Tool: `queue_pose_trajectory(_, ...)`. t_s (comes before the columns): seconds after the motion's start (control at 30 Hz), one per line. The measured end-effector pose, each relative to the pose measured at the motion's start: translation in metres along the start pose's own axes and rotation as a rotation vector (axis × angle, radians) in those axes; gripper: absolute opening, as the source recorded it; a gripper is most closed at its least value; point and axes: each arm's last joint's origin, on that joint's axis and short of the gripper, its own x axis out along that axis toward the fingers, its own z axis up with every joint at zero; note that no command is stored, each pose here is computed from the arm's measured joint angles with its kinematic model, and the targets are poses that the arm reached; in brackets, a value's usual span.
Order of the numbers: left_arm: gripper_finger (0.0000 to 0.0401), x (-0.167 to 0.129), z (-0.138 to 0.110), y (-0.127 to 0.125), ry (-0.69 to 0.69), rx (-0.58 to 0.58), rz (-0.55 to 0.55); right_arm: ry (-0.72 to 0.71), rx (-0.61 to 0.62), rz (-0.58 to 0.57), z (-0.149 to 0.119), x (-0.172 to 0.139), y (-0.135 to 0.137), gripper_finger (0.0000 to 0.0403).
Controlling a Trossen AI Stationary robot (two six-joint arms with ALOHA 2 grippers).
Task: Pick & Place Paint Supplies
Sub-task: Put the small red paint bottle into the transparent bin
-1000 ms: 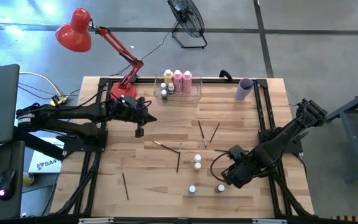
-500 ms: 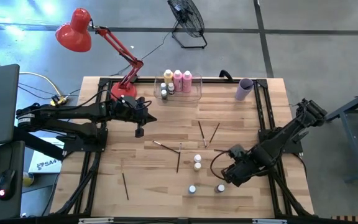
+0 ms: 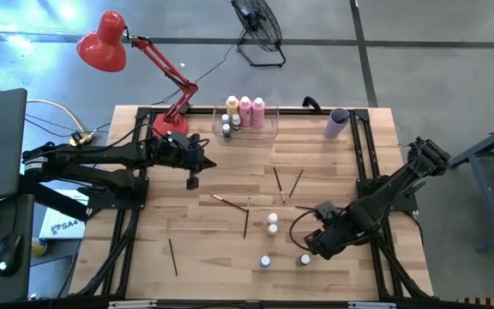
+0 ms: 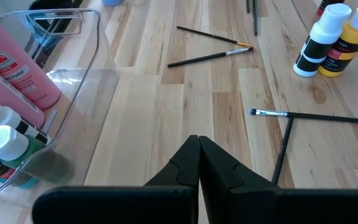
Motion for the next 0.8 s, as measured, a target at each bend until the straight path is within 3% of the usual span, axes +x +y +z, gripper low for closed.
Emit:
queue_pose_trajectory(0.43,0.0,0.0,0.0,0.0,0.0,0.0,0.0,0.01,-0.004,-0.087,-0.005,0.03,0.014,0.0183)
queue_pose_trajectory(0.8,0.0,0.0,0.0,0.0,0.003,-0.001,-0.001,-0.019,-0.018,-0.068,-0.006,0.036,0.016,0.0183)
